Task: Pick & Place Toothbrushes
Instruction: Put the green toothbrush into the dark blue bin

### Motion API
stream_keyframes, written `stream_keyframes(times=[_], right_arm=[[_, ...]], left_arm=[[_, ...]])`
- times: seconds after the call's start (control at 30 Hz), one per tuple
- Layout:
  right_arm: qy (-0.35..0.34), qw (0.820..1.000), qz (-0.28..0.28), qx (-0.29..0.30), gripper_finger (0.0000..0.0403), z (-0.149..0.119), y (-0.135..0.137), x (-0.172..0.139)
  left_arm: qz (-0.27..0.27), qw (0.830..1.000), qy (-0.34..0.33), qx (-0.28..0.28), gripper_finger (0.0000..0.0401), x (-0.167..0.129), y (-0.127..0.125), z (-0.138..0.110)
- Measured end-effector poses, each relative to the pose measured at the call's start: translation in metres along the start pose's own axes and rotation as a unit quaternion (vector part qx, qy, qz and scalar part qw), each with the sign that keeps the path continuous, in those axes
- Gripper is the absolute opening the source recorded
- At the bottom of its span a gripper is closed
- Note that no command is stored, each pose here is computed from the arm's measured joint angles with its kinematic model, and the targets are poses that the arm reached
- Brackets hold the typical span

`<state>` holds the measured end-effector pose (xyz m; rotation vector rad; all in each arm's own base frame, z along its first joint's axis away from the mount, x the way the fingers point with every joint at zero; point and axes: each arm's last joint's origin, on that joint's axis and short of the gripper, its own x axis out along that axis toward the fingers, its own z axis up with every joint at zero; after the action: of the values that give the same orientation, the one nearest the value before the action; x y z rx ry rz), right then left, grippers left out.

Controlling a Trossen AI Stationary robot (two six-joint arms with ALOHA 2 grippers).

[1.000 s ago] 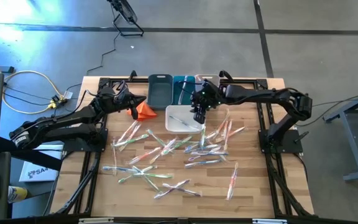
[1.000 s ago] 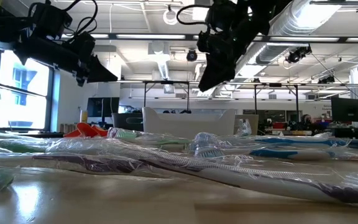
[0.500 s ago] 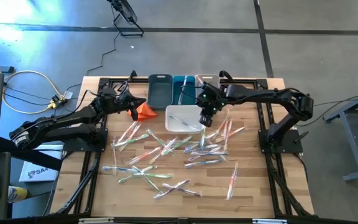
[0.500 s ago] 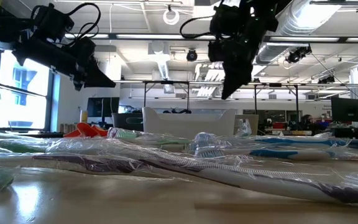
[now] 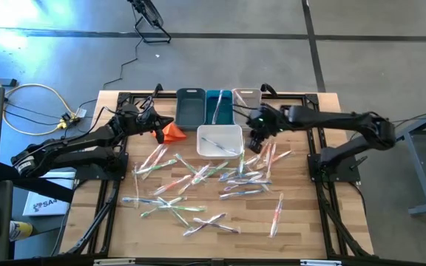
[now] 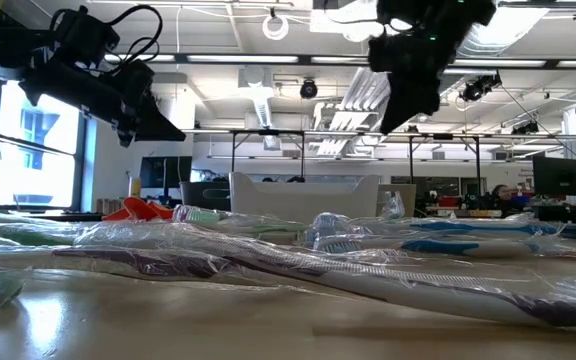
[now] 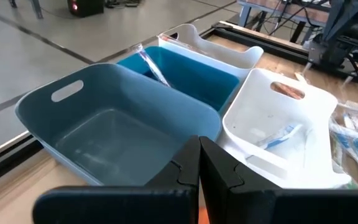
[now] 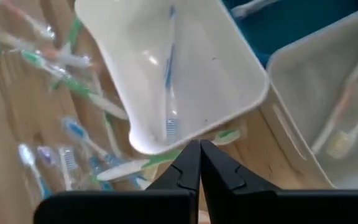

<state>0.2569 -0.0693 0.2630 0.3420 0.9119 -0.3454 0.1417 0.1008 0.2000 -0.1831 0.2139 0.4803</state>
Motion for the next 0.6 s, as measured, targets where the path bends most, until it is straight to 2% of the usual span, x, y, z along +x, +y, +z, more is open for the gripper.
stream_keyframes(times=[0.13, 0.3, 0.4, 0.6], right_arm=[[-0.122, 0.992, 0.001, 0.015, 0.0003, -0.018, -0.001, -0.006], [-0.255, 0.967, 0.001, 0.011, 0.0004, -0.033, -0.005, -0.004], [-0.293, 0.956, -0.009, -0.01, 0.0003, -0.041, -0.01, 0.002], [-0.317, 0.947, -0.039, -0.039, 0.0004, -0.053, -0.025, 0.014]], left_arm=[[0.0, 1.0, 0.0, 0.0, 0.0, 0.0, 0.0, 0.0], [0.0, 1.0, 0.001, 0.0, 0.0, 0.0, 0.0, 0.0], [0.0, 1.0, 0.001, 0.0, 0.0, 0.0, 0.0, 0.0], [0.003, 1.0, 0.0, 0.0, 0.0, 0.0, 0.0, 0.0]])
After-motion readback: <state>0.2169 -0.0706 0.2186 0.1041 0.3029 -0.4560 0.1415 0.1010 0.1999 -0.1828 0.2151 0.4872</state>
